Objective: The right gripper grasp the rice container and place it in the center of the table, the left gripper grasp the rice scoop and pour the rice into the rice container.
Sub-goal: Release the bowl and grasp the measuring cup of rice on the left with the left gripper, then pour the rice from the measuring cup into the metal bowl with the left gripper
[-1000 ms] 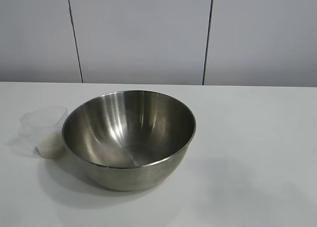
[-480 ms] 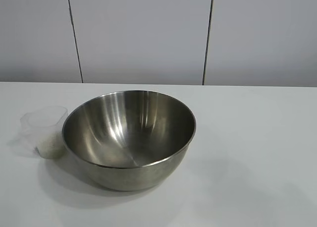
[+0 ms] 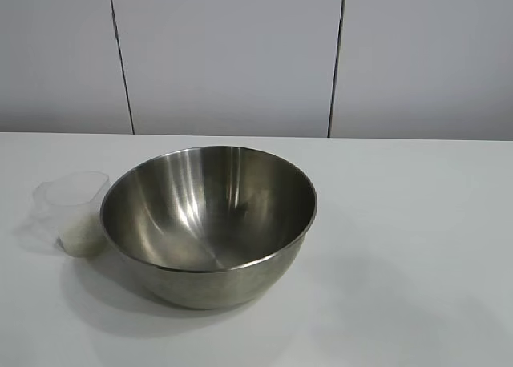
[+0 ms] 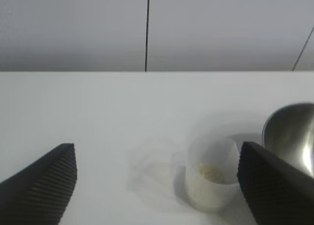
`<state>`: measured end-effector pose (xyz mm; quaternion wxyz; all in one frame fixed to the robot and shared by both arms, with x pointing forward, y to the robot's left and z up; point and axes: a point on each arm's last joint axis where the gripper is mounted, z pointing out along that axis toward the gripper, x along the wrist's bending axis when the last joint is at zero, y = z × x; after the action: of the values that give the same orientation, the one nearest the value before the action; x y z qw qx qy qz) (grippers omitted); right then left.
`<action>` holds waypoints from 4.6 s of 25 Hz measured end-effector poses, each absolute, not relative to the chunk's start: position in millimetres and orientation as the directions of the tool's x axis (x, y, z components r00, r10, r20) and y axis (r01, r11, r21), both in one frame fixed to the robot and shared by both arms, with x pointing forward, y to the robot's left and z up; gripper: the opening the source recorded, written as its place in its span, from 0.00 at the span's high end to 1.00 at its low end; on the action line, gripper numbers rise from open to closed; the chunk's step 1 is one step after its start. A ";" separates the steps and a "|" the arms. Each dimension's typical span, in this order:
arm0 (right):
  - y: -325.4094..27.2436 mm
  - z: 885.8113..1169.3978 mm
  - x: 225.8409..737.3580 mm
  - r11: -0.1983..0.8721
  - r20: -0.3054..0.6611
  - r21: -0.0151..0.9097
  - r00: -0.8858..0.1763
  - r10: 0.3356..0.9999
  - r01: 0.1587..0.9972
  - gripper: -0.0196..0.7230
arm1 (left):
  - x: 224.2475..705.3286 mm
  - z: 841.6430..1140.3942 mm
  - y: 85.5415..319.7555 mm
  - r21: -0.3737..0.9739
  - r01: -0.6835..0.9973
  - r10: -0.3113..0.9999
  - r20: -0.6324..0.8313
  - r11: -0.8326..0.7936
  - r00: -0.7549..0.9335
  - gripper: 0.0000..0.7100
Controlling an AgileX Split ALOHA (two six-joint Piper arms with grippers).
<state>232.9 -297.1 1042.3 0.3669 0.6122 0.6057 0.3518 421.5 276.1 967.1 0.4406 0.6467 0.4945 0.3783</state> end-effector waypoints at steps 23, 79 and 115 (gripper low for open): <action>-297.1 1042.4 232.9 0.003 -0.014 0.876 0.019 1.000 0.482 0.25 | 463.0 858.9 305.2 0.885 0.354 0.911 0.156 -0.301 0.383 0.16; -297.1 1042.5 233.0 0.003 -0.014 0.877 0.019 1.000 0.481 0.25 | 544.4 831.8 296.8 0.937 0.288 0.891 0.051 -0.200 0.452 0.21; -297.1 1042.5 233.0 0.003 -0.014 0.877 0.019 1.000 0.481 0.25 | 498.7 1008.8 229.5 0.861 -0.079 0.664 0.442 -0.502 0.603 0.99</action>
<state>233.0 -297.1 1042.5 0.3677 0.6117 0.6052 0.3525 498.7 229.5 1008.8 0.4611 0.7675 0.1904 0.4026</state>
